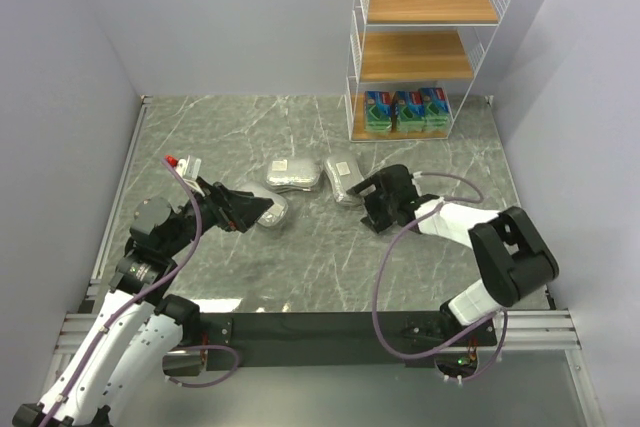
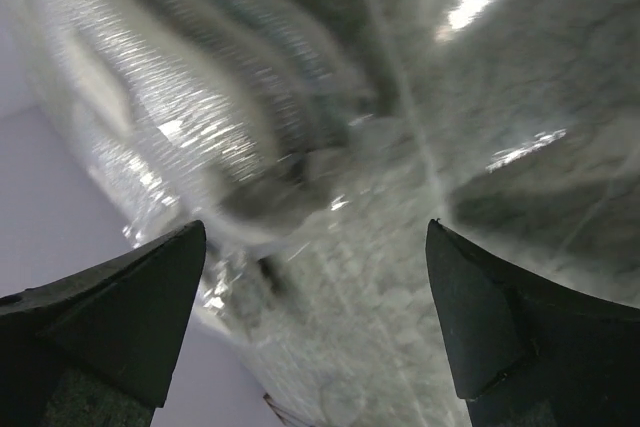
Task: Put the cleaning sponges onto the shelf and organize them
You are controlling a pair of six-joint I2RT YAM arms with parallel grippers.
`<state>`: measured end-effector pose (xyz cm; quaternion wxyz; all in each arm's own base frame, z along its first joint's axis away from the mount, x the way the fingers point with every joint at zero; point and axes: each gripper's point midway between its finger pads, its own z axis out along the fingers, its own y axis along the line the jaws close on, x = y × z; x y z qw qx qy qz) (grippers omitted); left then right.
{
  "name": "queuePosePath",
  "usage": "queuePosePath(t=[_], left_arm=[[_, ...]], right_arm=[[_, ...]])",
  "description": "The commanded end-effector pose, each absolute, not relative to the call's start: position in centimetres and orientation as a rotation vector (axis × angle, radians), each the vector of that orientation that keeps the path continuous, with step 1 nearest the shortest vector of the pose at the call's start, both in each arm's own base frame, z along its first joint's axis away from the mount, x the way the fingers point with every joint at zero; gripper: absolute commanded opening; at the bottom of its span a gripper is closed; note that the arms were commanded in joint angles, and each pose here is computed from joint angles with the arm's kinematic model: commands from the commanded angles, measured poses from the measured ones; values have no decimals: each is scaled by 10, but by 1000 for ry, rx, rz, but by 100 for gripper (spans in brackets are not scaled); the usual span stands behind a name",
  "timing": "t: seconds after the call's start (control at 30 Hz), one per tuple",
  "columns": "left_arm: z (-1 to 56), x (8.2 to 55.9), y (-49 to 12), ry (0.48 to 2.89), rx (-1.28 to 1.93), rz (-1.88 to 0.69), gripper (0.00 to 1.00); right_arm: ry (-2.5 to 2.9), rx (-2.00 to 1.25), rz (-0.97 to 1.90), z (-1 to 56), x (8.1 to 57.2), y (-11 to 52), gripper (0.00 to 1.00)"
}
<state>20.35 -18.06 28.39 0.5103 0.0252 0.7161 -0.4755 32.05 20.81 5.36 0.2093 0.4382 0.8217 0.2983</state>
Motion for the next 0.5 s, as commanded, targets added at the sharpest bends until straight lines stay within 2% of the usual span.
queuePosePath(t=[0.0, 0.13, 0.23, 0.27, 0.3, 0.33, 0.47], left_arm=[[287, 202, -181, 1711, 71, -1148, 99], [287, 203, -182, 1712, 72, -1153, 99], [286, 203, -182, 1722, 71, -1151, 99], [285, 203, -182, 1721, 70, -1148, 99], [286, 202, -182, 1721, 71, -1147, 99], [285, 203, -181, 1721, 69, -1143, 99], [285, 202, -181, 1719, 66, -1145, 99]], right_arm=[[2261, 1304, 839, 38, 322, 206, 96], [2245, 1261, 849, 28, 332, 209, 93], [2230, 1264, 845, 20, 338, 206, 82], [2208, 1256, 872, 22, 343, 207, 54], [2199, 1284, 864, 16, 344, 201, 19], [2215, 1303, 865, 11, 341, 199, 0], [2195, 1293, 927, 9, 341, 194, 0]])
